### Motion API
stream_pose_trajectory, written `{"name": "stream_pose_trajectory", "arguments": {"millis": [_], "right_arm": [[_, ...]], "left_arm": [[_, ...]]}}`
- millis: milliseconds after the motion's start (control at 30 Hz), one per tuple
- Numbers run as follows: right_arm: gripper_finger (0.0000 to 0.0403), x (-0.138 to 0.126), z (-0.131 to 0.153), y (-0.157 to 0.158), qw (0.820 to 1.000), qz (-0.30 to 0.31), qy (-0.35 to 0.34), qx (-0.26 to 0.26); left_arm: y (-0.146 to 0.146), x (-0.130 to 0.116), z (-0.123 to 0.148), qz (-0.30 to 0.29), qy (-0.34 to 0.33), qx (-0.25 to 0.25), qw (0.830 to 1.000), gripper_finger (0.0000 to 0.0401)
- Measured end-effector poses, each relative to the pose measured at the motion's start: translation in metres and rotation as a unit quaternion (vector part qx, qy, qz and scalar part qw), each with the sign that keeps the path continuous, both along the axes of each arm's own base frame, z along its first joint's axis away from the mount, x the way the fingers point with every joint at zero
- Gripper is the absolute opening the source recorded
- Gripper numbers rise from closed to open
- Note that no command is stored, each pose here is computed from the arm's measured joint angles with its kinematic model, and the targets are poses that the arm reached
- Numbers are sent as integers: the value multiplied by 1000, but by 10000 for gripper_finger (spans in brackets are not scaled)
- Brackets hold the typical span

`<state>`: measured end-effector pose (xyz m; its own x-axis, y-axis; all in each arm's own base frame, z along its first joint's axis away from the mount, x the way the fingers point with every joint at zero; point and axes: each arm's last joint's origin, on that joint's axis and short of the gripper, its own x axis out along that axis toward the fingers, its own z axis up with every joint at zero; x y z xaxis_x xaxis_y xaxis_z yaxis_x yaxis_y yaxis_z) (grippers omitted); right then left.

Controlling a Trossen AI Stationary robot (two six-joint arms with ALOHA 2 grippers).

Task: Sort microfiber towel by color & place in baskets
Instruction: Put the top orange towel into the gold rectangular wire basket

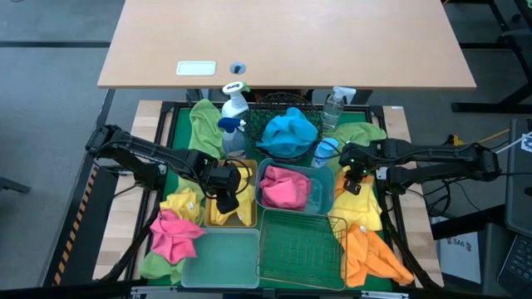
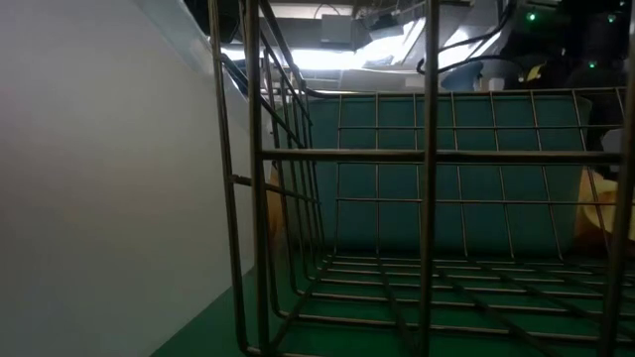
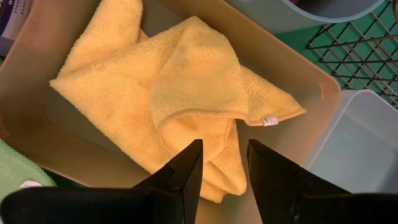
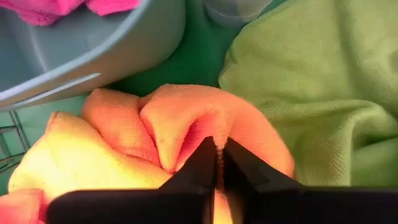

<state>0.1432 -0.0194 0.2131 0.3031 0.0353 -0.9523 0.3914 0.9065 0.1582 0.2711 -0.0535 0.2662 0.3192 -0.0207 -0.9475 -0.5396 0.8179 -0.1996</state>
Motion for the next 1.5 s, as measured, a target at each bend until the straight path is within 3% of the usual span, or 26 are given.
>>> {"name": "stream_pose_trajectory", "arguments": {"millis": [167, 400, 633, 833, 1067, 1300, 1500], "right_arm": [[5, 1, 25, -1, 1000, -3, -5, -9], [9, 0, 78, -2, 998, -11, -47, -40], [8, -8, 142, -2, 989, -24, -128, -73], [4, -21, 195, 0, 971, -31, -222, -88], [3, -31, 242, 3, 932, -14, -354, -71], [2, -26, 272, 9, 870, 55, -490, 9], [2, -16, 287, 12, 828, 89, -549, 70]], "left_arm": [[0, 0, 0, 0, 0, 0, 1000, 119], [0, 0, 0, 0, 0, 0, 1000, 119], [0, 0, 0, 0, 0, 0, 1000, 119], [0, 0, 0, 3, 0, -1, 1000, 119], [1, 0, 0, 8, -3, 11, 1000, 119], [1, 0, 0, 8, -3, 11, 1000, 119], [1, 0, 0, 8, -3, 11, 1000, 119]]}}
